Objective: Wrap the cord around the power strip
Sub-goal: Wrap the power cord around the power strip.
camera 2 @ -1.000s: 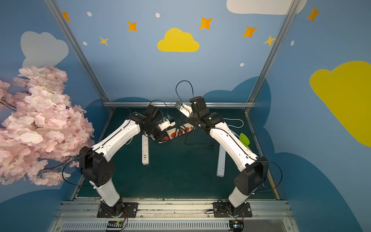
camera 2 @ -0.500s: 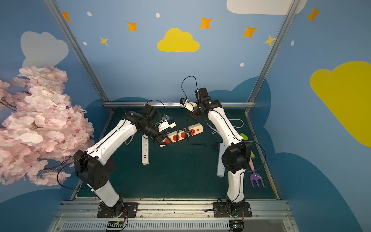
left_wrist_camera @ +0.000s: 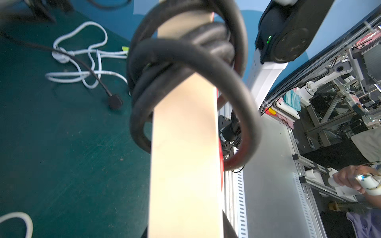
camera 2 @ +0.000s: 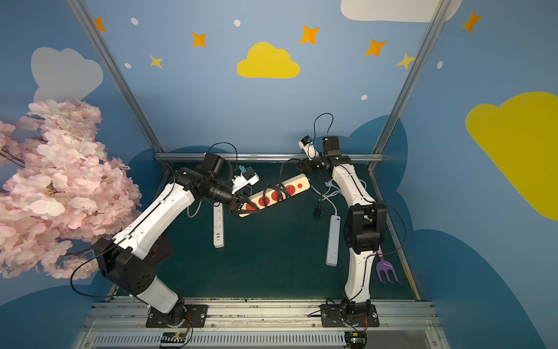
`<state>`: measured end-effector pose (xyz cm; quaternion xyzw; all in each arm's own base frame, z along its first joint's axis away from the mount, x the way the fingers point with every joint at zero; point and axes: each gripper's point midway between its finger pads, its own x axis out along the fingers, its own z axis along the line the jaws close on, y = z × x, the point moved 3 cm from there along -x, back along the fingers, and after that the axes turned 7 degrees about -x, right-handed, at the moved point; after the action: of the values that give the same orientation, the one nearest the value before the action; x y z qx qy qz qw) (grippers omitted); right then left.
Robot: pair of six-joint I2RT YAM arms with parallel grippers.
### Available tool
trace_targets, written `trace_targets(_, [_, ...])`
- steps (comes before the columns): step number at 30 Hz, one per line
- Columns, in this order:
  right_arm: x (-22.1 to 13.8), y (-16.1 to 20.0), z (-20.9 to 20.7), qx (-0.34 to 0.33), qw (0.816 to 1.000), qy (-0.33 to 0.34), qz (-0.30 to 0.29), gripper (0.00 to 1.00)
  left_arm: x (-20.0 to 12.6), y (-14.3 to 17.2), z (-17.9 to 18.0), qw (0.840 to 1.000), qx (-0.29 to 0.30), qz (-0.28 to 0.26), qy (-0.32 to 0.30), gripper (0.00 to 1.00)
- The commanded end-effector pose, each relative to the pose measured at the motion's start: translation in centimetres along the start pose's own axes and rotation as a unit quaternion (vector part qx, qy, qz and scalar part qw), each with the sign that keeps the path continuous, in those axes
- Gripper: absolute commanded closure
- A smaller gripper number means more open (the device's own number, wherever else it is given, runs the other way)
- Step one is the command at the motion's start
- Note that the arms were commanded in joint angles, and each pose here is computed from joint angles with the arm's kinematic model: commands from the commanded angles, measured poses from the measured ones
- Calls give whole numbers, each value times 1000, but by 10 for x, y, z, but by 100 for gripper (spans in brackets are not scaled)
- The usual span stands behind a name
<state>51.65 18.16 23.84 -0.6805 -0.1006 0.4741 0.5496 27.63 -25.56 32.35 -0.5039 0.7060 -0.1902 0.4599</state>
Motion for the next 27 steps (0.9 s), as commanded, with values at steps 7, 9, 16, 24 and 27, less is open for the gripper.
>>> trace_targets(7, [31, -21, 2, 32, 994, 37, -101, 31, -23, -57, -25, 993, 56, -96, 25, 97])
trace_targets(9, [39, -16, 5, 30, 994, 41, -96, 30, -26, -62, -23, 993, 50, -101, 15, 97])
trace_targets(16, [0, 19, 20, 71, 992, 36, -98, 23, -34, -69, -16, 995, 20, -99, -16, 97])
trace_targets(24, [-31, 71, 68, 62, 996, 31, -53, 13, -40, -81, -11, 993, 8, -107, -42, 97])
trace_targets(27, [-20, 78, 91, 57, 996, 18, -60, 13, -40, -84, -5, 993, 0, -108, -52, 97])
